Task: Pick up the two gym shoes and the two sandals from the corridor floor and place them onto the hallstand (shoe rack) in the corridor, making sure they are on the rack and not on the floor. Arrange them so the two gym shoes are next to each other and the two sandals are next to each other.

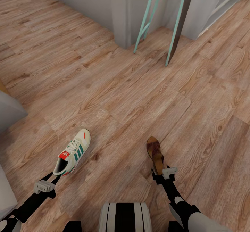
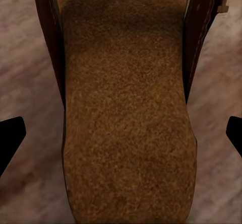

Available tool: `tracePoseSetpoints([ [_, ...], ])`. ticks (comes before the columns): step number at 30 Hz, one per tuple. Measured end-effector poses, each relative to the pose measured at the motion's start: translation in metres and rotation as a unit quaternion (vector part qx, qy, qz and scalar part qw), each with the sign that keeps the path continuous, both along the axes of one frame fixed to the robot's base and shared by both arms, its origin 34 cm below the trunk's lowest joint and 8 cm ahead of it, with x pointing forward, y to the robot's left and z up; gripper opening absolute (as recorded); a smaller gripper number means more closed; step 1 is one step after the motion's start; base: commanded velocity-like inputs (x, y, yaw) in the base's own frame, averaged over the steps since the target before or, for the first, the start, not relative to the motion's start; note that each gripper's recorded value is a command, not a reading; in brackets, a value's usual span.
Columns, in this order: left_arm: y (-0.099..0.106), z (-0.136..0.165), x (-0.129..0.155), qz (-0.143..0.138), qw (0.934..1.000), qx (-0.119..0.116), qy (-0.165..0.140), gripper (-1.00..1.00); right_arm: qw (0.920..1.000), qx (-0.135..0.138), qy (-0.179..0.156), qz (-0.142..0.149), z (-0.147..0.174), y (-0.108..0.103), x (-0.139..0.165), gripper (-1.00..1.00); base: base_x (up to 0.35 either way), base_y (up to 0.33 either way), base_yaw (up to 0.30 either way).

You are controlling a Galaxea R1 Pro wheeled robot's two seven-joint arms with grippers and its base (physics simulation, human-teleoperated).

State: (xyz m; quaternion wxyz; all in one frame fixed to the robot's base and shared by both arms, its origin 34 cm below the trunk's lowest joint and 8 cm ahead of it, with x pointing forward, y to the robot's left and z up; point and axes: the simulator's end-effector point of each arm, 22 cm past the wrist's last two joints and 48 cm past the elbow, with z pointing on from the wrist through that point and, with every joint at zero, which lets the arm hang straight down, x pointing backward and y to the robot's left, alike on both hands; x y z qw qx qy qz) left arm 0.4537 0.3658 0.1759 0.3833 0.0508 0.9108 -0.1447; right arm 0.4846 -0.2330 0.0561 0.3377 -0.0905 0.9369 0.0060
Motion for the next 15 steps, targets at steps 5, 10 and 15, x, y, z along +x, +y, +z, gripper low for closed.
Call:
tracePoseSetpoints([
  [5,0.0000,0.0001,0.0005,0.000,1.0000,0.000,0.000,-1.00,1.0000,0.000,0.000,0.000,0.0000,0.0000,0.0000,1.00,0.000,0.000,0.000],
  [10,0.0000,0.0000,0.0001,0.000,1.0000,0.000,0.000,-1.00,1.0000,0.000,0.000,0.000,0.0000,-0.0001,0.0000,1.00,0.000,0.000,0.000],
  [15,0.0001,0.0000,0.0001,0.000,1.0000,0.000,0.000,-1.00,1.0000,0.000,0.000,0.000,0.0000,0.0000,0.0000,1.00,0.000,0.000,0.000],
])
